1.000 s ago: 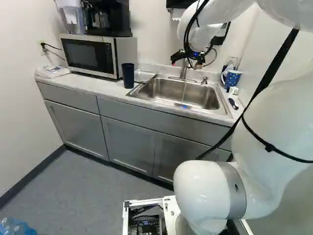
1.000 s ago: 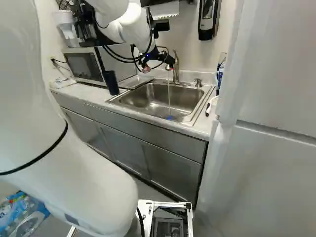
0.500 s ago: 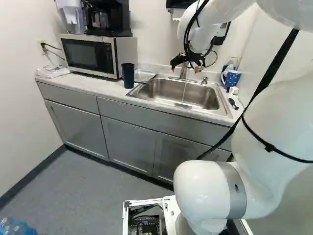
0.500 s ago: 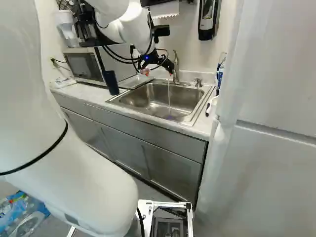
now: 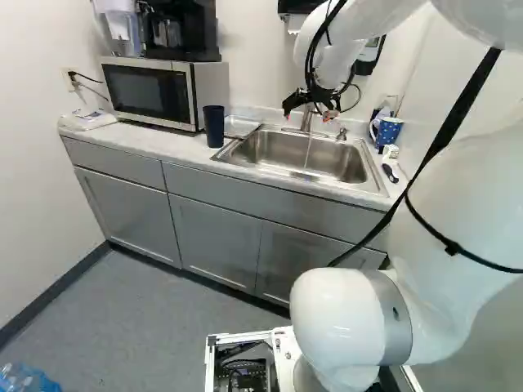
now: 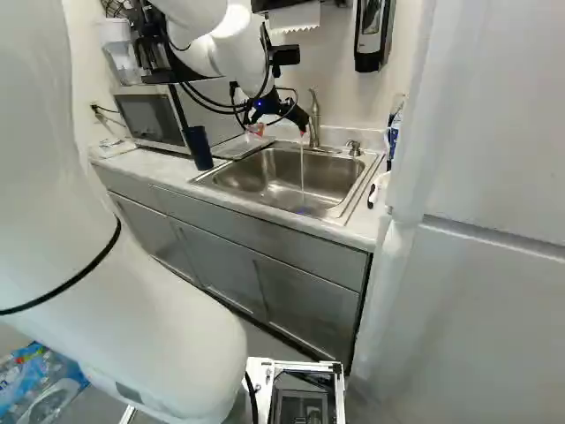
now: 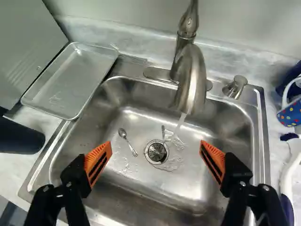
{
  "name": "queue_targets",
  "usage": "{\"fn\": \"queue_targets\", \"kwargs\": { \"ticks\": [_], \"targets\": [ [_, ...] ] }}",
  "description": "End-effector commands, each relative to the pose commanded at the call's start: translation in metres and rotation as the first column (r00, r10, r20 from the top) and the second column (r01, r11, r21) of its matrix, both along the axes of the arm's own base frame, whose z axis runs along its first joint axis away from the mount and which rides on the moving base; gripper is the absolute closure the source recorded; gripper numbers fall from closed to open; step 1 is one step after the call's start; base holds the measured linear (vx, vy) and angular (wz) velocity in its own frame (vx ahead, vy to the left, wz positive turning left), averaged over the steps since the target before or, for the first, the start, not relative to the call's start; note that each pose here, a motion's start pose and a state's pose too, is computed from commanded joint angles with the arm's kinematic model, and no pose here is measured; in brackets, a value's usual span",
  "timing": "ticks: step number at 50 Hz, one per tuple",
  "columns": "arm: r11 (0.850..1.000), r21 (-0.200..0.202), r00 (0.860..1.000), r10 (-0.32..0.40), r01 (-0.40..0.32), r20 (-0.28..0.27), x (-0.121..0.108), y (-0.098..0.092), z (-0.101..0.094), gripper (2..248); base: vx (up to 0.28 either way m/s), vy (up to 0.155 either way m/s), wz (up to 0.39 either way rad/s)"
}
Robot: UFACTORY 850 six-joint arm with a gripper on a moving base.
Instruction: Rinse the cup and place it in the tray
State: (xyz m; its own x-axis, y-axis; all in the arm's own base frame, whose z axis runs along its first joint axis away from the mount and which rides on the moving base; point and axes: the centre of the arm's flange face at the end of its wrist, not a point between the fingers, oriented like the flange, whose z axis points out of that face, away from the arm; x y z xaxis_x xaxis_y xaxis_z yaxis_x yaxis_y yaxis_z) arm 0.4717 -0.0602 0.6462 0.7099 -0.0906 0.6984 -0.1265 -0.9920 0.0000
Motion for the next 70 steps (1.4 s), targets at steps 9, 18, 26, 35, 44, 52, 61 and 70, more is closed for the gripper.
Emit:
{"fn": "queue_targets", "kwargs": {
  "ticks": [9, 18, 26, 35, 44, 52, 61, 70],
  "targets": [
    [1.000, 0.000, 1.000, 0.030, -0.030, 0.000, -0.001, 0.014, 0.000, 3, 0.000, 0.000, 0.000],
    [0.998, 0.000, 0.998, 0.060, -0.060, 0.001, -0.001, 0.029, 0.000, 3, 0.000, 0.000, 0.000],
    [0.996, 0.000, 0.996, 0.087, -0.087, 0.001, -0.001, 0.042, 0.000, 3, 0.000, 0.000, 0.000],
    [0.993, 0.000, 0.993, 0.118, -0.118, 0.001, 0.001, 0.056, 0.000, 3, 0.000, 0.000, 0.000],
    [0.989, 0.000, 0.989, 0.148, -0.148, 0.000, 0.002, 0.071, 0.000, 3, 0.000, 0.000, 0.000],
    [0.985, 0.000, 0.985, 0.175, -0.175, 0.000, 0.002, 0.083, 0.000, 3, 0.000, 0.000, 0.000],
    [0.979, 0.000, 0.979, 0.205, -0.205, 0.000, 0.003, 0.098, 0.000, 3, 0.000, 0.000, 0.000],
    [0.972, 0.000, 0.972, 0.235, -0.235, 0.000, 0.003, 0.113, 0.000, 3, 0.000, 0.000, 0.000]
  ]
}}
